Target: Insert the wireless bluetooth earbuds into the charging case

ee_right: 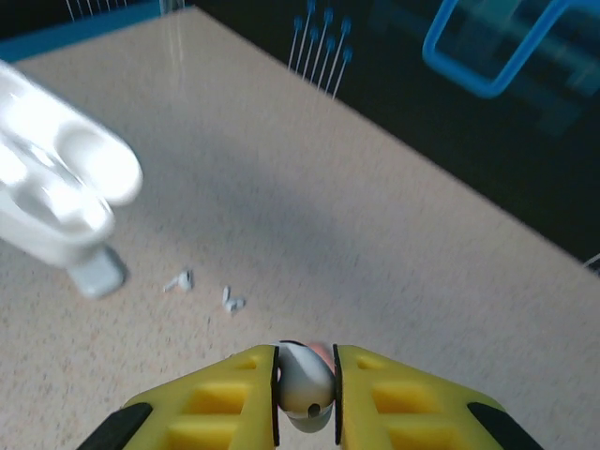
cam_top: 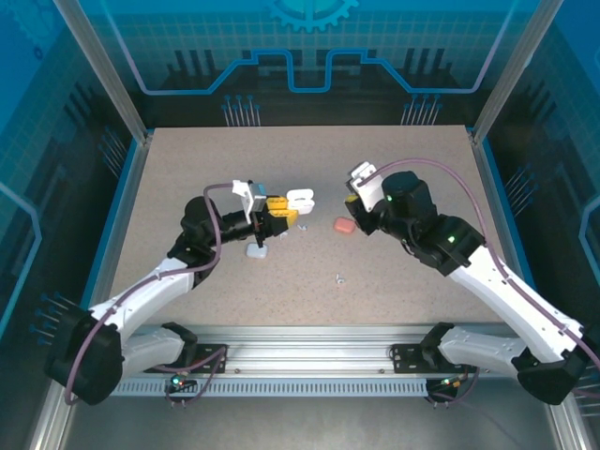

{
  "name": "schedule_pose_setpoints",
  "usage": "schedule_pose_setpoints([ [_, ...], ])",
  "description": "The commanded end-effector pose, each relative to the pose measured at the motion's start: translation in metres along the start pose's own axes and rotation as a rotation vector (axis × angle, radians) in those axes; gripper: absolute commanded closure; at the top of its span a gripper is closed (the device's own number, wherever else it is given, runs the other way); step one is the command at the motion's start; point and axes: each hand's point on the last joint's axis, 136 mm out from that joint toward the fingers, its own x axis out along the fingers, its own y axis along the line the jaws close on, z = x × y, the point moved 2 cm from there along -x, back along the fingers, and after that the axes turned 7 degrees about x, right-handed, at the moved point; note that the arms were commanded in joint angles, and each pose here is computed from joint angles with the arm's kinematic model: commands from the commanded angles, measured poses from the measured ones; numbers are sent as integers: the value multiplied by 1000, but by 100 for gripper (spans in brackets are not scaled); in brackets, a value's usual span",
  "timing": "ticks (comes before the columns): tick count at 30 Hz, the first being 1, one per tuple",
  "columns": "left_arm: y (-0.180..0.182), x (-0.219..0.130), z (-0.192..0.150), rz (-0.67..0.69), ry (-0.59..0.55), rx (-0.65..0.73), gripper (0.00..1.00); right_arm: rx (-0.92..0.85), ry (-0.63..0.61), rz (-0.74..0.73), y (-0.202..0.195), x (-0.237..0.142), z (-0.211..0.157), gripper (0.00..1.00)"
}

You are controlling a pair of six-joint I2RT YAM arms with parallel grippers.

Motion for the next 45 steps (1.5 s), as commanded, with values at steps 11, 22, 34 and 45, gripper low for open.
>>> schedule_pose_setpoints([
  [11, -3, 20, 23, -57, -90, -6, 99, -290, -213, 28, 48, -12, 70, 80],
  [22, -7, 17, 22, -60, -90, 18, 99, -409, -133, 36, 74, 20, 65, 80],
  [34, -9, 14, 22, -55, -81, 37, 99, -431, -64, 59, 80, 30, 47, 80],
  [45, -9, 13, 21, -52, -81, 39, 99, -425, -40, 114, 91, 35, 41, 80],
])
